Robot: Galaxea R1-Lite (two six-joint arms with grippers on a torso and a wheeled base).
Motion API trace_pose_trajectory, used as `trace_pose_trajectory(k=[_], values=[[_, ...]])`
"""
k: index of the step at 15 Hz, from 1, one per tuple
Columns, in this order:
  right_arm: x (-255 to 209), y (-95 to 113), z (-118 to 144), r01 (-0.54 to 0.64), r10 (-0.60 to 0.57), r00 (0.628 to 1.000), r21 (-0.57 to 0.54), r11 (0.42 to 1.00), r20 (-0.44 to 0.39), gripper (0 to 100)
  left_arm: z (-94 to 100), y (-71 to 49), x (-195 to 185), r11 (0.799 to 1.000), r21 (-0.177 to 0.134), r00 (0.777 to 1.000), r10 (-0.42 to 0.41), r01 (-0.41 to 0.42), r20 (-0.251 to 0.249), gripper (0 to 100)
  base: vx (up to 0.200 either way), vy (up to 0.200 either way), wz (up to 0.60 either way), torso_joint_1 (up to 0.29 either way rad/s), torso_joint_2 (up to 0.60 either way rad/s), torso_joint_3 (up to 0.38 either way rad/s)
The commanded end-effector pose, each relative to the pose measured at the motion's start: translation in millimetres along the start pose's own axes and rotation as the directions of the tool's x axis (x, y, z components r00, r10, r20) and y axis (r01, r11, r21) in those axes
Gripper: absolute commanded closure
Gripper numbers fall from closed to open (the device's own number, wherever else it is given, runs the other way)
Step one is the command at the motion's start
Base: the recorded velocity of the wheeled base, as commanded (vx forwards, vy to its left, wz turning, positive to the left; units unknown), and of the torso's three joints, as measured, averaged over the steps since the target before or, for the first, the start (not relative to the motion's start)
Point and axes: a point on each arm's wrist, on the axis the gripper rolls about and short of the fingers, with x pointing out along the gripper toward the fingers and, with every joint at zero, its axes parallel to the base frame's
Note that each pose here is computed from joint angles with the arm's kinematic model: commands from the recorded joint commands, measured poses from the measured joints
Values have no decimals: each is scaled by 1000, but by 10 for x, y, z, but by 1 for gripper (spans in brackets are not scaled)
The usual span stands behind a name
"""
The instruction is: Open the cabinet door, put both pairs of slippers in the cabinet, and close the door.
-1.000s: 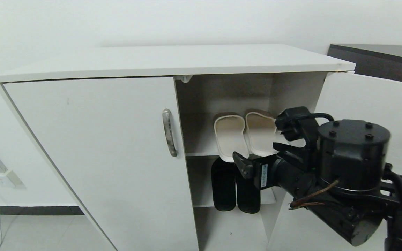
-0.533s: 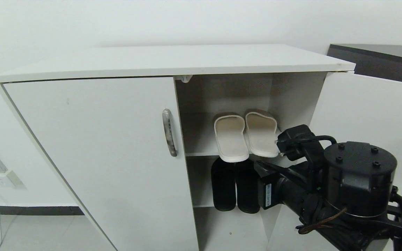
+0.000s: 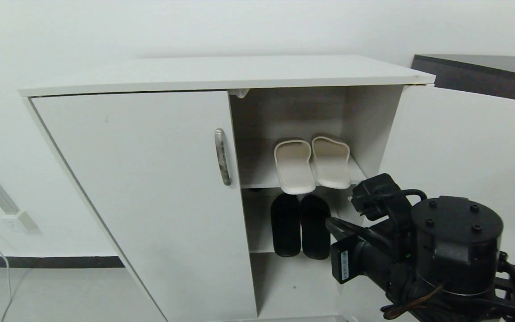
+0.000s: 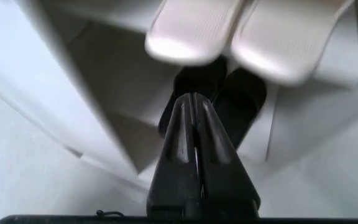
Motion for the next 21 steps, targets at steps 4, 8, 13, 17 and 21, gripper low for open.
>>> trace_pose_trajectory(k=[4, 8, 13, 17, 21], values=[[48, -8, -135, 11, -14, 999, -54, 998, -46, 100, 0, 0, 1, 1000, -1, 1000, 0, 0, -2, 100, -200, 0, 0, 2, 7, 1], [61, -46, -132, 29, -31, 999, -54, 998, -43, 100, 0, 0, 1, 1000, -1, 1000, 0, 0, -2, 100, -200, 0, 0, 0, 2, -1], [83, -108, -157, 46, -50, 997, -71, 996, -53, 100, 0, 0, 1, 1000, -2, 1000, 0, 0, -2, 100, -200, 0, 0, 0, 0, 6], [93, -117, -204, 48, -54, 996, -83, 995, -69, 100, 0, 0, 1, 1000, -2, 1000, 1, -1, -2, 100, -150, 0, 0, 3, 2, 3], [105, -112, -211, 48, -54, 996, -82, 995, -68, 100, 0, 0, 1, 1000, -4, 1000, 1, -2, -2, 100, 0, 0, 0, 0, 0, 0]])
